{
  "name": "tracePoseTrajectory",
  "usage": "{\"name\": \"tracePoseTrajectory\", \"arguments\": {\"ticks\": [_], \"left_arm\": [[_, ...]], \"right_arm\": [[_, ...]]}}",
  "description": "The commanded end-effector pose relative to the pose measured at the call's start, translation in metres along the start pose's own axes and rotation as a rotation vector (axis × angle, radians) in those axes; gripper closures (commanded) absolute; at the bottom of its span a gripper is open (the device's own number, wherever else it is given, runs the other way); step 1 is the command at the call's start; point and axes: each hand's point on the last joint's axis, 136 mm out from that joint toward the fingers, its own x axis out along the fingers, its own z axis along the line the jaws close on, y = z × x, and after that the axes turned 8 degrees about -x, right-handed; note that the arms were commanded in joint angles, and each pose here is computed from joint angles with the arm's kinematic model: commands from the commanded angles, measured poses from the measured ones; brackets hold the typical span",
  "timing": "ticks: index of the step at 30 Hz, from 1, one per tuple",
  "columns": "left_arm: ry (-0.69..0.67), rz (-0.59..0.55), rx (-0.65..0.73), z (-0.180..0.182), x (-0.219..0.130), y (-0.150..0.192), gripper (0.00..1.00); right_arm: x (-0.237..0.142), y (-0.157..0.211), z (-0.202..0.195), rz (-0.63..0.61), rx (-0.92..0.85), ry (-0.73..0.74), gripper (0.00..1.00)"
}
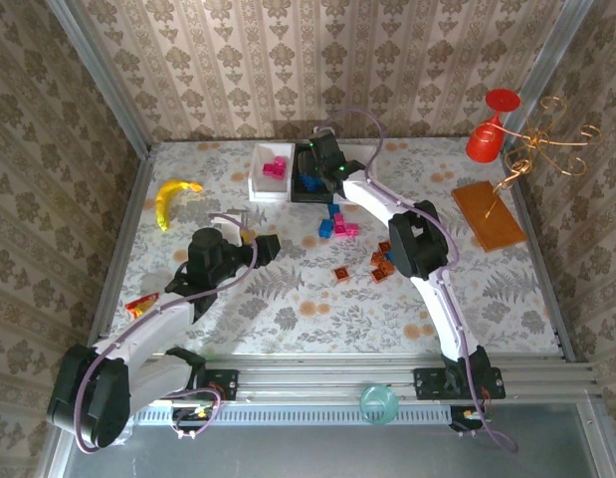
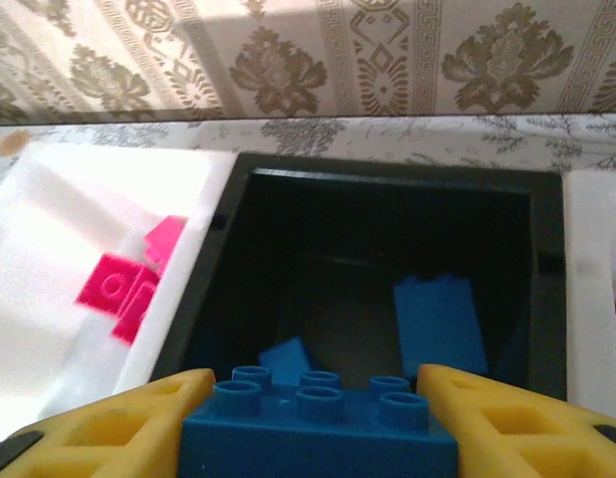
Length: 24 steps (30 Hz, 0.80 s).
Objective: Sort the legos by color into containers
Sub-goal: Place the lego in the container, then pick up the lego from the center of the table.
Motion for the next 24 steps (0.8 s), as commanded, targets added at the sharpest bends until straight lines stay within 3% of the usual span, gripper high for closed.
{"name": "tracePoseTrajectory", "arguments": {"ticks": [1,5,8,15,19,24], "left_arm": [[0.068,0.014,0.005,-0.020,0.000,-0.003,0.18],[0.078,0.050,0.016,-0.022,0.003,0.005,0.18],[0.078,0.074,0.026,-0.021,0.004,0.011,0.18],[0.002,0.068,0.059,-0.003,-0.002,0.019,0.18],[-0.023,0.048,0.065,0.002,-0.005,0.017,0.18],[-0.020,0.044,0.060,0.002,-0.006,0.018,0.18]], "right_arm": [[-0.017,-0.025,0.000,0.005,-0.033,-0.029,0.36],[-0.053,-0.037,0.007,-0.005,-0.042,-0.100,0.29],[-0.089,-0.016,0.010,0.014,-0.045,-0.145,0.26],[-0.164,0.087,0.019,0.162,-0.074,-0.146,0.26],[-0.174,0.131,0.035,0.229,-0.073,-0.160,0.30],[-0.156,0.161,0.043,0.271,-0.055,-0.140,0.37]]}}
